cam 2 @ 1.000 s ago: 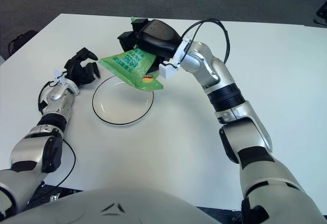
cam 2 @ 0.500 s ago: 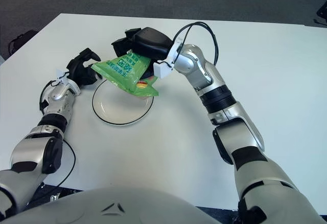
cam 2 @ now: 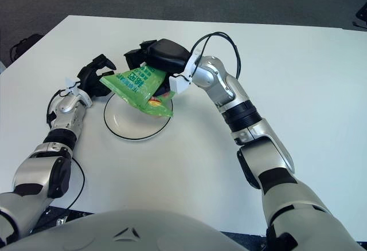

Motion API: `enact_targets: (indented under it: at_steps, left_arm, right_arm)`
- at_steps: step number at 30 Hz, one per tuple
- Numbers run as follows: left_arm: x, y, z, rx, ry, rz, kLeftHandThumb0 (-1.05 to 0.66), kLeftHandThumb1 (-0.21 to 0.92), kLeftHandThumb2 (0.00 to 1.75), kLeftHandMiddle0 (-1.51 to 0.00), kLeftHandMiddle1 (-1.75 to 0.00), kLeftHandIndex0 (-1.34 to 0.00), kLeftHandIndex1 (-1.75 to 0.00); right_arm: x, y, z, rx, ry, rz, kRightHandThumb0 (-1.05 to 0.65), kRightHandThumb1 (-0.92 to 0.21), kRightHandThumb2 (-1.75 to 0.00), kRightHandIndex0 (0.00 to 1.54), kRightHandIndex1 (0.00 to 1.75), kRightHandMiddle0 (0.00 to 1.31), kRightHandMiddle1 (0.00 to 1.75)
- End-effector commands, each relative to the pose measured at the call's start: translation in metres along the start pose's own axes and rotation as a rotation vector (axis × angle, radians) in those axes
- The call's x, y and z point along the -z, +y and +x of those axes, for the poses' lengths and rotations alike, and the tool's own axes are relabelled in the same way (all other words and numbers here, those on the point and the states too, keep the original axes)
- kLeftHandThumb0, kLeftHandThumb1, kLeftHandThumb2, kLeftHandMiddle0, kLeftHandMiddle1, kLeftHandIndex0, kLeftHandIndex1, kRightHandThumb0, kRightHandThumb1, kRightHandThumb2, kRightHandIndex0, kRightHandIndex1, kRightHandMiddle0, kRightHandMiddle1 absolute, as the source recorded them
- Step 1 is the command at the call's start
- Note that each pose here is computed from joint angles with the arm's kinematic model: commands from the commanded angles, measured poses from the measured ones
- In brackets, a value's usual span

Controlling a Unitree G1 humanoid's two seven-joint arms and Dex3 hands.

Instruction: Put the snack into the plate.

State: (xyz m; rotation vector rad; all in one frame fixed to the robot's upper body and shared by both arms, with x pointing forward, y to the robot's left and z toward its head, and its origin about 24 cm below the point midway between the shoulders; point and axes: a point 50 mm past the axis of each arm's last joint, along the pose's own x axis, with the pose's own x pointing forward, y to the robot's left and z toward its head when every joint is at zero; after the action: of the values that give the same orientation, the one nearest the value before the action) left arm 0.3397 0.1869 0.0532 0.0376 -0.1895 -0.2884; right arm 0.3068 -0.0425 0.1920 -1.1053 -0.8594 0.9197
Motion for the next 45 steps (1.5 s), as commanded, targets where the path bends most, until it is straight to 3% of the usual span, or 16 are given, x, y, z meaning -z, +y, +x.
enact_targets:
  at_steps: [1, 4, 6, 13, 22, 38, 45]
  left_arm:
    - [0.03, -0.015, -0.023, 0.008, 0.096, 0.005, -0.45, 0.42, 1.19, -0.97, -1.75, -0.53, -1.75]
    - [0.031, -0.017, -0.024, 0.021, 0.108, 0.052, -0.45, 0.42, 1.18, -0.96, -1.75, -0.53, -1.75]
    - [0.032, -0.018, -0.024, 0.026, 0.115, 0.073, -0.45, 0.42, 1.19, -0.96, -1.75, -0.53, -1.75]
    - [0.03, -0.017, -0.022, 0.044, 0.115, 0.103, -0.47, 0.36, 1.26, -1.02, -1.75, -0.58, -1.75]
    - [0.03, -0.021, -0.021, 0.035, 0.093, 0.03, -0.45, 0.41, 1.21, -0.97, -1.75, -0.54, -1.75]
    - [0.034, -0.023, -0.018, 0.049, 0.11, -0.042, -0.44, 0.45, 1.15, -0.86, -1.75, -0.51, -1.75]
    - [0.035, -0.024, -0.018, 0.044, 0.111, -0.044, -0.44, 0.46, 1.14, -0.86, -1.75, -0.5, -1.75]
  right_arm:
    - [-0.003, 0.001, -0.001, -0.056, -0.021, 0.024, -0.38, -0.58, -0.8, 0.14, 1.34, 0.12, 1.19]
    - [-0.005, 0.0, -0.002, -0.084, -0.044, -0.006, -0.54, -0.6, -0.76, 0.06, 0.96, 0.05, 0.96]
    - [-0.006, 0.0, -0.002, -0.091, -0.055, -0.023, -0.65, -0.67, -0.66, 0.02, 0.64, 0.02, 0.75]
    - [-0.006, 0.0, -0.005, -0.085, -0.106, -0.123, -0.88, -0.88, -0.46, 0.0, 0.09, 0.0, 0.26]
    - [-0.004, 0.002, -0.006, -0.01, -0.172, -0.199, -1.04, -0.92, -0.52, 0.0, 0.0, 0.0, 0.02]
    - [0.001, -0.002, -0.005, 0.067, -0.101, -0.147, -1.05, -0.92, -0.42, 0.0, 0.0, 0.0, 0.0]
    - [0.002, -0.011, -0.012, 0.085, -0.063, -0.145, -1.05, -0.92, -0.35, 0.0, 0.0, 0.0, 0.0]
